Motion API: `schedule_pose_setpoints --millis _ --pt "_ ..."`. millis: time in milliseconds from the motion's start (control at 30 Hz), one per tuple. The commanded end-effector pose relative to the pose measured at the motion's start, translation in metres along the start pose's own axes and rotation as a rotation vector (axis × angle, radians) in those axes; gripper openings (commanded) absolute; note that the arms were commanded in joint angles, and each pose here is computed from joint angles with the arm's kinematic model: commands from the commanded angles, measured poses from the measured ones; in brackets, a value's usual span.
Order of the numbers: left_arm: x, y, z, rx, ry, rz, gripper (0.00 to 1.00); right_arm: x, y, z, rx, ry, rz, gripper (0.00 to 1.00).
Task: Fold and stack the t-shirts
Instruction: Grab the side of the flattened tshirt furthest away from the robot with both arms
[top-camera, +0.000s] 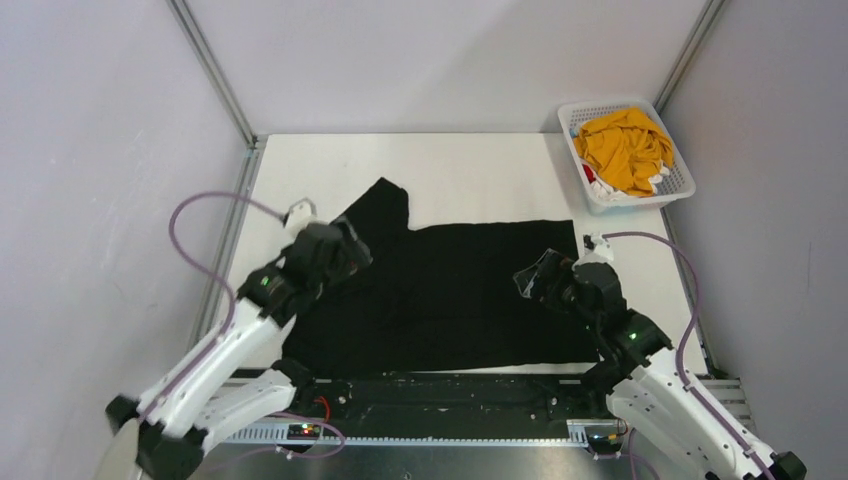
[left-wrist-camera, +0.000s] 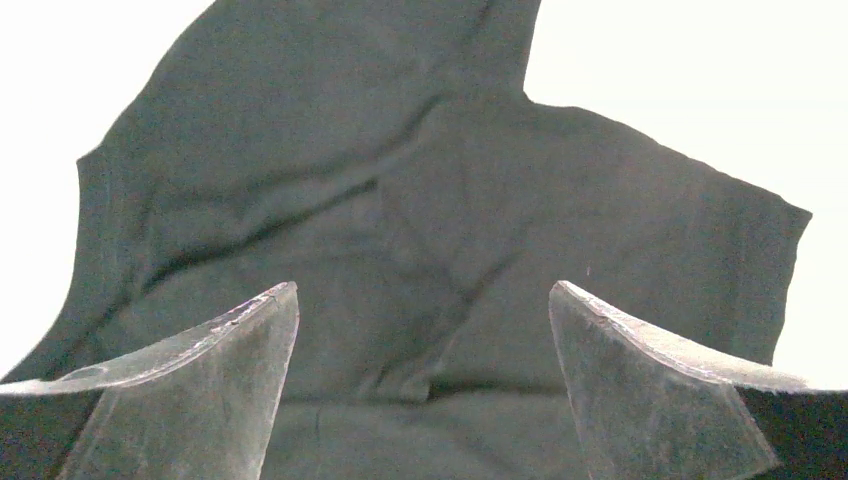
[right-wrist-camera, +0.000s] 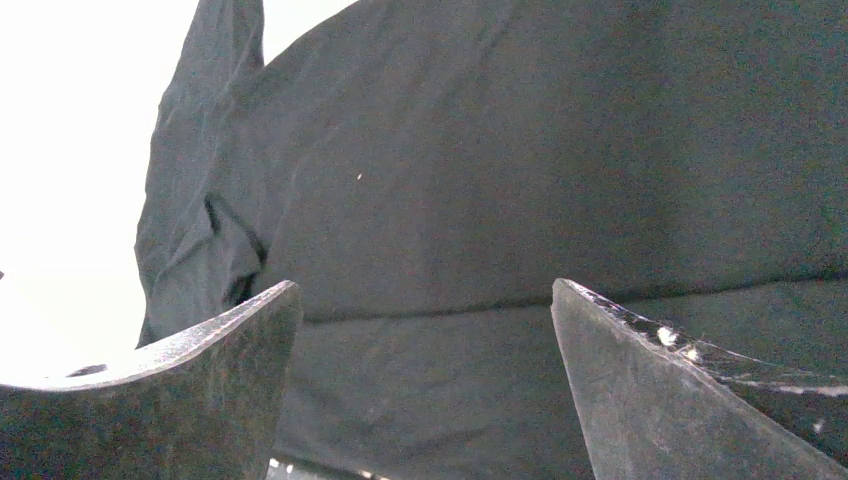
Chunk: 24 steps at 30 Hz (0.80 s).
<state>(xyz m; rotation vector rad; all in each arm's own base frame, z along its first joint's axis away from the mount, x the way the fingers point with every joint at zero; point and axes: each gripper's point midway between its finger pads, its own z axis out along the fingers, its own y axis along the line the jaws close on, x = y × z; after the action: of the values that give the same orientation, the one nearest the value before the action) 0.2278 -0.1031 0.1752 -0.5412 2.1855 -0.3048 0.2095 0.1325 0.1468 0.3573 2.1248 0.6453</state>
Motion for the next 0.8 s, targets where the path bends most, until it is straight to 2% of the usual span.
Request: schedule_pose_setpoints --millis 0,100,133,167,200,233,267,300,333,367,467,567,700,767 --pt "-0.057 -0.03 0.038 -0.069 -0.068 0.132 1.0 -0.039 -0.004 0.001 0.038 -0.123 -0.029 0.99" --pt "-0.091 -0.05 0.093 -0.121 -0.024 0.164 1.0 -0.043 -0.011 0.008 0.051 -0.107 -0.029 0.99" --pt "-0.115 -0.061 0.1 -0.111 -0.052 0.166 1.0 -0.044 -0.014 0.01 0.053 -0.097 -0.022 0.99" --pt "-0.103 -0.062 0.13 -0.128 0.022 0.201 1.0 -0.046 -0.022 0.014 0.078 -0.09 -0.01 0.99" --pt "-0.125 -0.075 0.139 -0.098 0.006 0.183 1.0 -0.044 -0.022 0.015 0.072 -0.074 -0.007 0.99" --pt "-0.108 -0.077 0.169 -0.087 0.092 0.206 1.0 -0.045 -0.029 0.019 0.095 -0.064 0.004 0.99" --pt "-0.13 -0.09 0.177 -0.059 0.061 0.187 1.0 -0.043 -0.031 0.021 0.094 -0.048 0.006 0.99" --pt "-0.117 -0.087 0.205 -0.07 0.115 0.205 1.0 -0.041 -0.035 0.023 0.103 -0.032 0.015 1.0" --pt "-0.138 -0.099 0.211 -0.04 0.083 0.196 1.0 -0.038 -0.033 0.025 0.087 -0.011 0.014 1.0" --pt "-0.127 -0.098 0.235 -0.042 0.124 0.212 1.0 -0.037 -0.036 0.027 0.095 0.0 0.02 0.99" --pt "-0.137 -0.106 0.277 -0.048 0.106 0.23 1.0 -0.034 -0.038 0.031 0.088 0.025 0.019 1.0" --pt "-0.135 -0.107 0.306 -0.053 0.108 0.241 1.0 -0.032 -0.038 0.033 0.084 0.033 0.016 0.99" --pt "-0.114 -0.119 0.338 0.051 0.188 0.243 1.0 -0.032 -0.038 0.034 0.079 0.036 0.013 0.99" --pt "-0.107 -0.109 0.349 0.005 0.193 0.2 1.0 -0.031 -0.038 0.034 0.076 0.038 0.011 0.99"
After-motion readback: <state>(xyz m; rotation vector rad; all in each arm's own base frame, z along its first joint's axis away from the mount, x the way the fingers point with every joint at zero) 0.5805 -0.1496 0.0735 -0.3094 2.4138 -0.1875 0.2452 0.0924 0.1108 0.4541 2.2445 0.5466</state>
